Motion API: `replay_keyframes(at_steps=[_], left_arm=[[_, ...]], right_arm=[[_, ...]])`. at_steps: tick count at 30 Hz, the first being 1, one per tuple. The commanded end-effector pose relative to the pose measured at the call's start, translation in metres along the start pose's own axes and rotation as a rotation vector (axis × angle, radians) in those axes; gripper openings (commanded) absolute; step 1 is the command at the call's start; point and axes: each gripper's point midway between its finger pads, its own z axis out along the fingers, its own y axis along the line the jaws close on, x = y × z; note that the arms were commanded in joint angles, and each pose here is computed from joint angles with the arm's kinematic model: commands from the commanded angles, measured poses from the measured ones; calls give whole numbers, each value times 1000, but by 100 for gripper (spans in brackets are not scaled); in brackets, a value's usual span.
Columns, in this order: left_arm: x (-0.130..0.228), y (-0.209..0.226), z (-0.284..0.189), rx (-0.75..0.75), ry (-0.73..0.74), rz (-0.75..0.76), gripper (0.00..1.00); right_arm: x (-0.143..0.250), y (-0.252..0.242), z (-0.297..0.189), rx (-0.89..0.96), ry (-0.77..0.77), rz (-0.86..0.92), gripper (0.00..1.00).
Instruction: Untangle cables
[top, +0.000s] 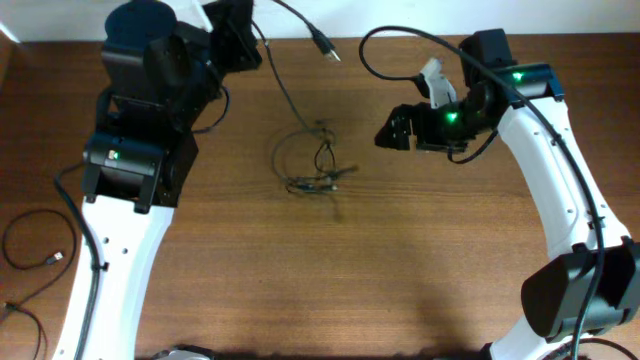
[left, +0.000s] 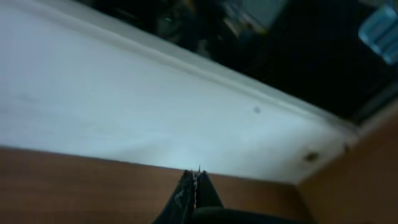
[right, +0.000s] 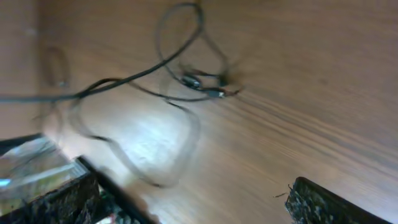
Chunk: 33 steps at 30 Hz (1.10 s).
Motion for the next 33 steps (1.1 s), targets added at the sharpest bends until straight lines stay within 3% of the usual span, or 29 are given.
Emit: replay_keyframes(at_steps=[1,3,5,10,15,19,24,28,33], left_arm=[[-37,8,-3,-58,-168,-142,0],[-47,3,-4,-35,-208,-142,0],[-38,8,-3,-57,-175,-142,0],[-33,28,-4,-118,-144,-139,0],[-32,66,-10,-176,-84,-134,0],[-35,65,-15,-27,-8,-148,0],[-20,80,-31,58,133,-179,0],[-11,91,-45,97,215,-248,0],[-17,89,-62,189,237,-270,0]], right_arm=[[-1,39,11,-124,14,-70,99],[-2,51,29,-85,21,-21,100],[-7,45,44,72,-17,21,100],[-14,13,65,310,-43,-25,92],[-15,-29,85,359,18,4,92],[-23,-55,101,371,23,35,92],[-49,-51,105,348,-11,-360,92],[-72,-52,115,345,-82,-435,91],[-74,-70,133,370,-68,-445,76]])
